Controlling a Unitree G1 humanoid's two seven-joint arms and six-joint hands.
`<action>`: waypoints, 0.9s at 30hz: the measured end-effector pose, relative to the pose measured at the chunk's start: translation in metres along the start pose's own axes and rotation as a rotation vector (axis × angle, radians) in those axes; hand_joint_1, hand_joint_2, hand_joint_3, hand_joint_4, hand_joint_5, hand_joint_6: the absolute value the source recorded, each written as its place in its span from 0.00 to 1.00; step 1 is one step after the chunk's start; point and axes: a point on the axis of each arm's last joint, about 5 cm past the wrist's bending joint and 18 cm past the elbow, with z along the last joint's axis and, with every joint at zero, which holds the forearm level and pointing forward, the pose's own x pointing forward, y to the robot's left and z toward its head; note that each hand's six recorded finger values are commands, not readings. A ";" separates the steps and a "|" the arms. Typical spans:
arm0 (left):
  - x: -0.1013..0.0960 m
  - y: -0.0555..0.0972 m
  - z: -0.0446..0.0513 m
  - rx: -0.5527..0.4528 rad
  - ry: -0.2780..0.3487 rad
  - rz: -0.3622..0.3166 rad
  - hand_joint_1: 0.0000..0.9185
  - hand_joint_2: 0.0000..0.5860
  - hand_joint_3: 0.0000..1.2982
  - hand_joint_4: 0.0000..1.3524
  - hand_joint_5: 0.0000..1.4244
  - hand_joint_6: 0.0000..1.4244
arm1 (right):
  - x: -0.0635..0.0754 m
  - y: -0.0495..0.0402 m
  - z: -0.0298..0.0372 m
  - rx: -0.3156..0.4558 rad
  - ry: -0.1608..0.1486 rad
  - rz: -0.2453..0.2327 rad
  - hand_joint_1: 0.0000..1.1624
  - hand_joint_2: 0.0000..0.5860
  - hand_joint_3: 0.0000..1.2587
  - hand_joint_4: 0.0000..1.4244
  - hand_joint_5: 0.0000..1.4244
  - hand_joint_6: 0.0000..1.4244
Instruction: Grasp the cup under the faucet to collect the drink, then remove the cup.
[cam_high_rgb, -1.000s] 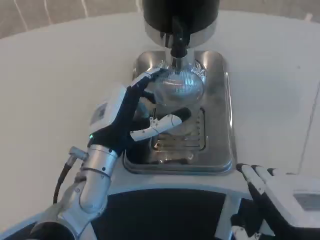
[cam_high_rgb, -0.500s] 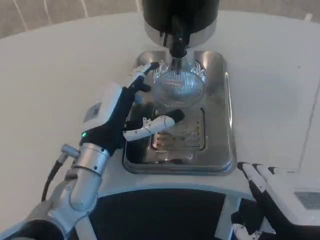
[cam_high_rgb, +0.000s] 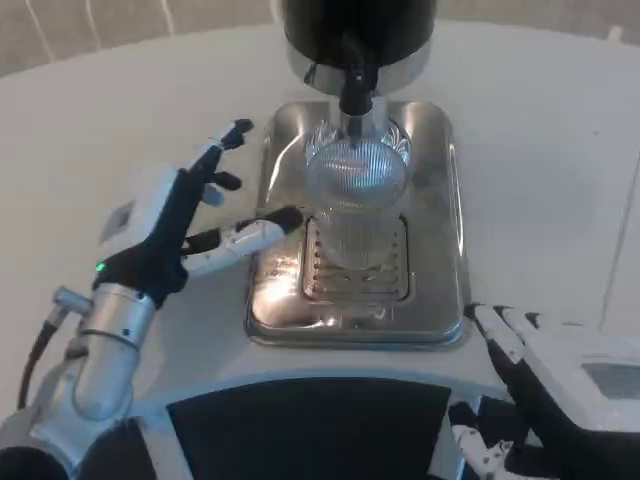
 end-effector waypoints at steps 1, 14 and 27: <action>-0.002 0.003 -0.0017 0.003 -0.001 0.003 0.23 0.10 0.14 0.19 0.32 0.37 | 0.000 -0.0003 0.0002 0.003 -0.004 -0.005 0.26 0.90 0.00 0.00 0.00 0.00; -0.053 0.040 -0.0251 0.061 -0.063 -0.036 0.22 0.15 0.19 0.33 0.41 0.39 | 0.013 -0.0250 -0.0056 0.181 -0.008 -0.205 0.20 0.90 0.00 0.00 0.00 0.00; -0.094 0.054 -0.0272 0.108 -0.066 -0.134 0.21 0.16 0.22 0.35 0.40 0.37 | 0.031 -0.0472 -0.0007 0.428 -0.157 -0.322 0.09 0.89 0.00 0.00 0.00 0.00</action>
